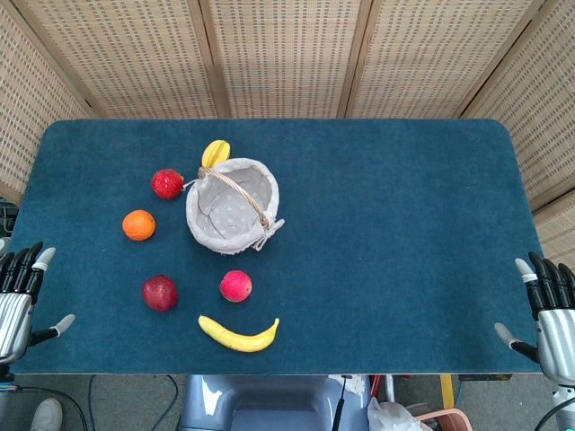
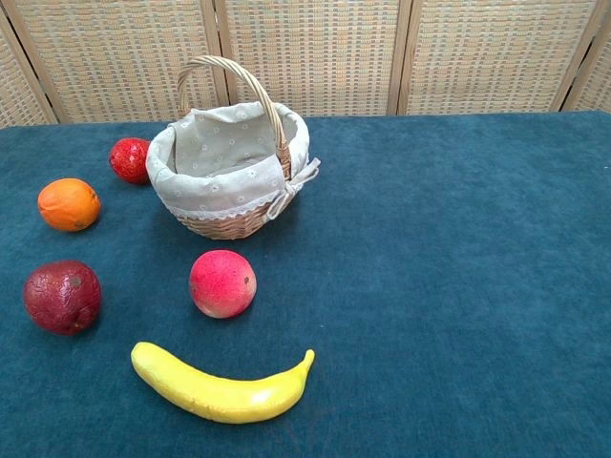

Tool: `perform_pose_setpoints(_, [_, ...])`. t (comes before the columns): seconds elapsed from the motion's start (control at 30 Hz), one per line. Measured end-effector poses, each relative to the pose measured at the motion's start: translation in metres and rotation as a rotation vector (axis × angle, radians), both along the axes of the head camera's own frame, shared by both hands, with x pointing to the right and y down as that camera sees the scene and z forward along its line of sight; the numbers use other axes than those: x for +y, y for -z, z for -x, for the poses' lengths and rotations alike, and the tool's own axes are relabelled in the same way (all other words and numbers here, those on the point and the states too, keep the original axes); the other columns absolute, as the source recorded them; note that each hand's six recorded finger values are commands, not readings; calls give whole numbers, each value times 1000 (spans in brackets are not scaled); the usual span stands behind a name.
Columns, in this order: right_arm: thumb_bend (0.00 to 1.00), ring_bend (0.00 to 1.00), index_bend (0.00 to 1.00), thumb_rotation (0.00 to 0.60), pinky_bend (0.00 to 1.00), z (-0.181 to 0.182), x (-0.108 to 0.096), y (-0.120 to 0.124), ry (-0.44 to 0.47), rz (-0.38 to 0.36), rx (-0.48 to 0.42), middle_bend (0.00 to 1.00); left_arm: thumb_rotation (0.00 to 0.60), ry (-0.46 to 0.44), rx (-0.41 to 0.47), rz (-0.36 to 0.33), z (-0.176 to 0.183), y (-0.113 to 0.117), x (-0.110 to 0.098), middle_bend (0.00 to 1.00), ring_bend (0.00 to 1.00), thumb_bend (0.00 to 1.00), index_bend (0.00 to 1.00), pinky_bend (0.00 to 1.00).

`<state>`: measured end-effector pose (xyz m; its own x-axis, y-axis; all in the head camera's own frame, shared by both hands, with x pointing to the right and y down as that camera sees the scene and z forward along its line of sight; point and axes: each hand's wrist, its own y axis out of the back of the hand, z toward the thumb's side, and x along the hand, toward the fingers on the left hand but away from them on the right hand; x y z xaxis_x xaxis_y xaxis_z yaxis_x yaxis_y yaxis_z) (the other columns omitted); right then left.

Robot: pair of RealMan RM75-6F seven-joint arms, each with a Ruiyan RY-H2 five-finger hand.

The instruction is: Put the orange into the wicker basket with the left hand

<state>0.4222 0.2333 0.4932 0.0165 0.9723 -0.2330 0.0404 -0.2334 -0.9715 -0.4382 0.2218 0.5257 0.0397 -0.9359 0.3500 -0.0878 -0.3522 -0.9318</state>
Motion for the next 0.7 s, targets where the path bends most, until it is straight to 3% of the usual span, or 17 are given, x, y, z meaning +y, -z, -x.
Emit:
perform_pose_setpoints(0.3, [0, 0, 0, 600, 0, 0, 1, 0, 3, 15, -19, 0, 600, -15, 12, 40, 1, -12, -11, 0, 0, 0, 0, 0])
perform_pose_setpoints(0.57, [0, 0, 0, 600, 0, -1, -4, -7, -9, 52, -16, 0, 600, -121, 35, 105, 4, -76, -70, 0, 0, 0, 0, 82])
perform_pose_setpoints(0.7, [0, 0, 0, 600, 0, -2, -5, -13, -16, 71, -5, 0, 600, -139, 39, 192, 3, -122, -99, 0, 0, 0, 0, 82])
